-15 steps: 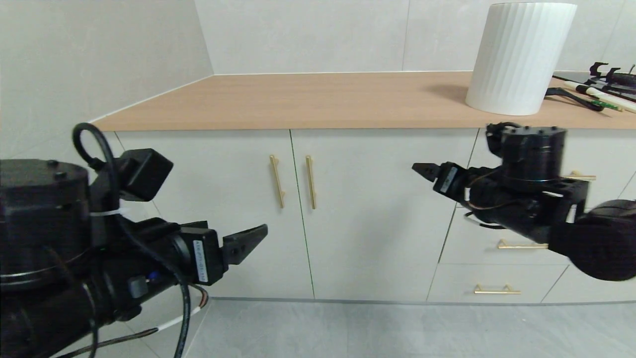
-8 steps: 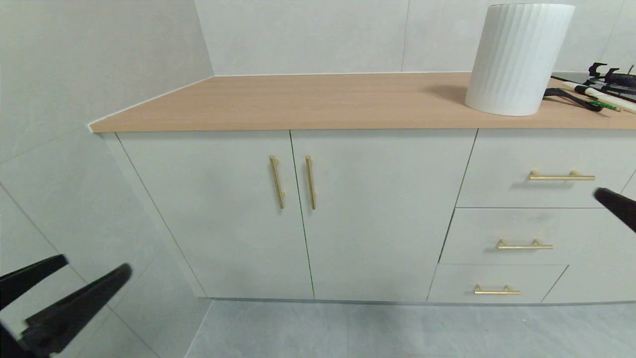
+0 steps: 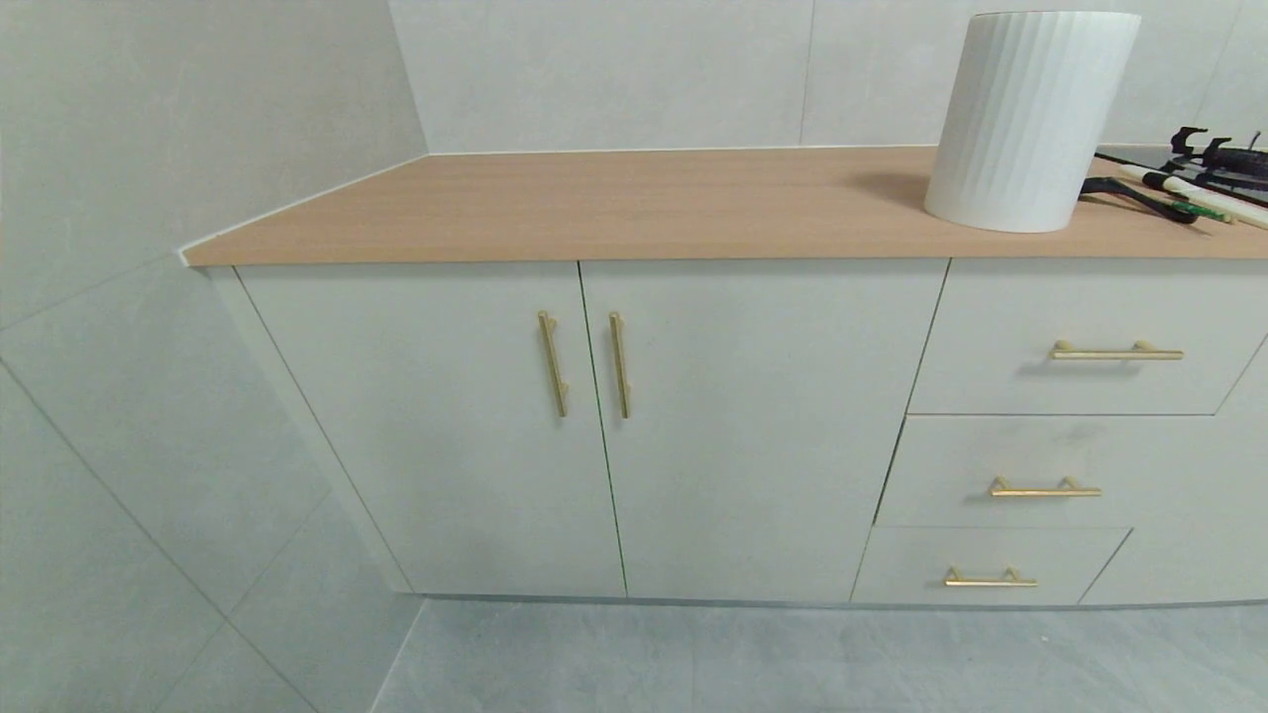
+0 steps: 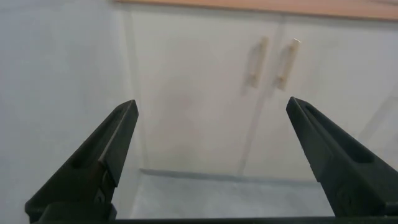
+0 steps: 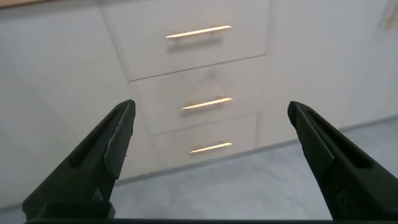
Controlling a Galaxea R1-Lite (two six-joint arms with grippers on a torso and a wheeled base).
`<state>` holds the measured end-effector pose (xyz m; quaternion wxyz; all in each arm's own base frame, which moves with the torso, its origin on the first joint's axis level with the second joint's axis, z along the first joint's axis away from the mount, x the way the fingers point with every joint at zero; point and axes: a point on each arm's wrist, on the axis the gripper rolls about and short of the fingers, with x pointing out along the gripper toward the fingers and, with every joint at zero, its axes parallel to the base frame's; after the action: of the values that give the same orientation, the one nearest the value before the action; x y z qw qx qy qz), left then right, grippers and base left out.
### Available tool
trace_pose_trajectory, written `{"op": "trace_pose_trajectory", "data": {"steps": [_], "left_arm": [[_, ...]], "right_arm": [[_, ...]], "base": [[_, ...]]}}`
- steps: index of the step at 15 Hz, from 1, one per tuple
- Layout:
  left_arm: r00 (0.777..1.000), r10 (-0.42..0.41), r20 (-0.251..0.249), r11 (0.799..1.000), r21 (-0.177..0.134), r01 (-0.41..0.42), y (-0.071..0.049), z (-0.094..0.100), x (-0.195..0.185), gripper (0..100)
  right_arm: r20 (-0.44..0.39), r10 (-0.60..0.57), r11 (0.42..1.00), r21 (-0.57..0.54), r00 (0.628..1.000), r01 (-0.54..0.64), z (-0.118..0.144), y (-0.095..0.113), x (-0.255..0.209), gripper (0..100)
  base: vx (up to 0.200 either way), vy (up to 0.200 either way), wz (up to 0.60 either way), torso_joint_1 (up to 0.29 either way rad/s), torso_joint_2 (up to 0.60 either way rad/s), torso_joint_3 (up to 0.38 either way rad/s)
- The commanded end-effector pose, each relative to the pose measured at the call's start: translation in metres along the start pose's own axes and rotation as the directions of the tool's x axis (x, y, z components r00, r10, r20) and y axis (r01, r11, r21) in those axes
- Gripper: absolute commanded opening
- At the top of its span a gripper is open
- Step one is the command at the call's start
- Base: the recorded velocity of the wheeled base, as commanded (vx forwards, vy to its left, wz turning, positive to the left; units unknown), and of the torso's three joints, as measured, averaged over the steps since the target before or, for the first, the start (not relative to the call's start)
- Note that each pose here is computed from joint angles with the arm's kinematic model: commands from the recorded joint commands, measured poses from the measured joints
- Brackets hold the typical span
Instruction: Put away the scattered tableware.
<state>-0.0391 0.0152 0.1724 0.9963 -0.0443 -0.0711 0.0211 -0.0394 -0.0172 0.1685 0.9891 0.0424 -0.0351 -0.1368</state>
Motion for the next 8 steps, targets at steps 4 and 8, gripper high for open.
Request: {"op": "trace_pose_trajectory", "data": {"steps": [4,8], "left_arm": [[0.979,0.178,0.103,0.984,0.005,-0.18,-0.005,-0.032,-0.001,100],[0.983,0.179,0.028,0.979,0.097,-0.181,-0.004,-0.077,0.001,100]], "right_arm": [[0.037,-0.159,0.984,-0.072,0.987,0.161,-0.043,0.0,-0.014,100],[-0.021,-0.169,0.981,-0.101,0.985,0.166,-0.075,0.002,0.0,100]], "base": [[0.0,0.0,0.0,0.0,0.0,0.0],[0.0,0.0,0.0,0.0,0.0,0.0]]}}
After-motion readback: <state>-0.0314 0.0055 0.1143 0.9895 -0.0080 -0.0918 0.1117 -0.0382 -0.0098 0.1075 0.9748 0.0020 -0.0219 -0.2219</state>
